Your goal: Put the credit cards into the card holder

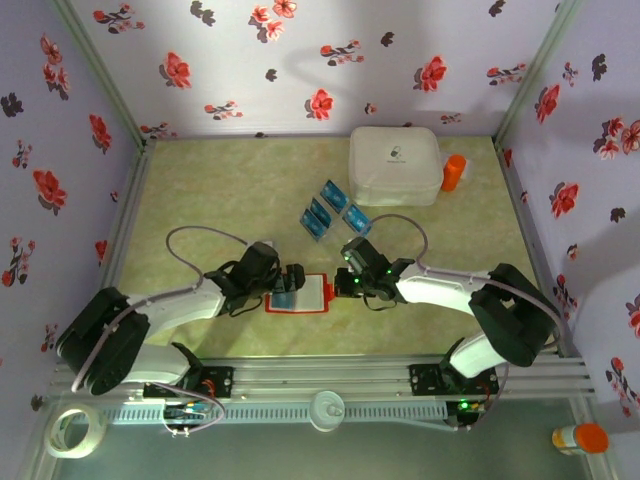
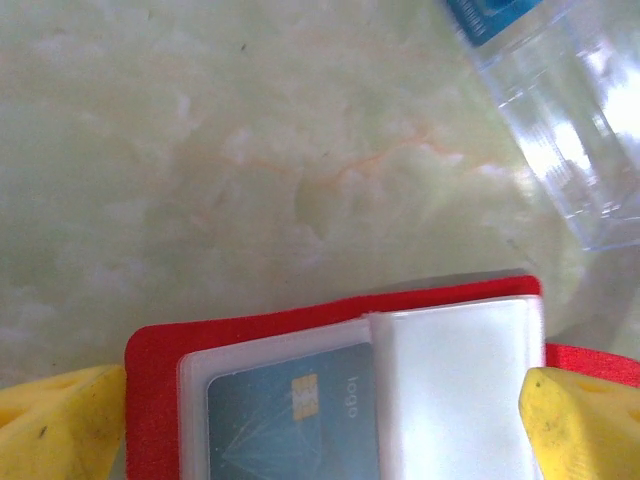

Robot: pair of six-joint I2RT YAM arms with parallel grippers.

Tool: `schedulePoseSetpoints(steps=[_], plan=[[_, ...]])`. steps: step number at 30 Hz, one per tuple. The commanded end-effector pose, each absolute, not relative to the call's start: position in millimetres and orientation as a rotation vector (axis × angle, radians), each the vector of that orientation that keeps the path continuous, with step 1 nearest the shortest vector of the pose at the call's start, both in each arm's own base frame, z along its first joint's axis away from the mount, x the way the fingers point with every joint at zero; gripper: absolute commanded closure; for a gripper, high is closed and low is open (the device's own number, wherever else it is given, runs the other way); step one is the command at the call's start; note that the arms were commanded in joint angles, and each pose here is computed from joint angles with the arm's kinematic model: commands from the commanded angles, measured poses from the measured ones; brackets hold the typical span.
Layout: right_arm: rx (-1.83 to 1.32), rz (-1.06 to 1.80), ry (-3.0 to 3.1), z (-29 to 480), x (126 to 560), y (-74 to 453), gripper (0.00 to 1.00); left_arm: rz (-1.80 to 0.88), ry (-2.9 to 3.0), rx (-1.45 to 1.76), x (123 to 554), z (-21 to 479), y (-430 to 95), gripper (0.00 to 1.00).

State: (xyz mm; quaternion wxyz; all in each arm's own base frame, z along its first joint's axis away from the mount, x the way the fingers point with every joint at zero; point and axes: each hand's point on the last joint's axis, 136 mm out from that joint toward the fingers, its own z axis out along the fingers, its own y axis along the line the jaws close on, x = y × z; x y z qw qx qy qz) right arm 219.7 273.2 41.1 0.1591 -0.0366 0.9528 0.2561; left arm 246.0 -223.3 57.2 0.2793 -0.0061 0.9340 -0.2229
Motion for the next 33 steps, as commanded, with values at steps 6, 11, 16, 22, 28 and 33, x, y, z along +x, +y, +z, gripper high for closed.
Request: schedulePoseSetpoints(steps=[6,11,16,22,28,33], plan=[[-0.086,0.725,2.716,37.2,220.1,271.5,1.0,-0.807,2.403,-0.031,238.5,94.2,-238.5,0.0],[-0.084,0.736,2.714,37.1,219.7,272.1,1.0,-0.901,2.371,-0.045,237.3,103.8,-252.8,0.0],[-0.076,0.751,2.705,38.7,222.0,273.5,1.0,-0.977,2.337,-0.037,235.3,116.8,-270.3,0.0],[-0.059,0.777,2.695,42.5,228.3,273.3,1.0,-1.023,2.331,-0.011,232.9,120.5,-291.0,0.0],[-0.046,0.811,2.661,55.5,234.9,271.3,0.82,-1.026,2.363,0.008,230.1,111.1,-306.5,0.0],[-0.004,0.787,2.632,66.4,235.5,258.1,0.63,-1.0,2.379,0.011,229.3,104.9,-314.1,0.0]])
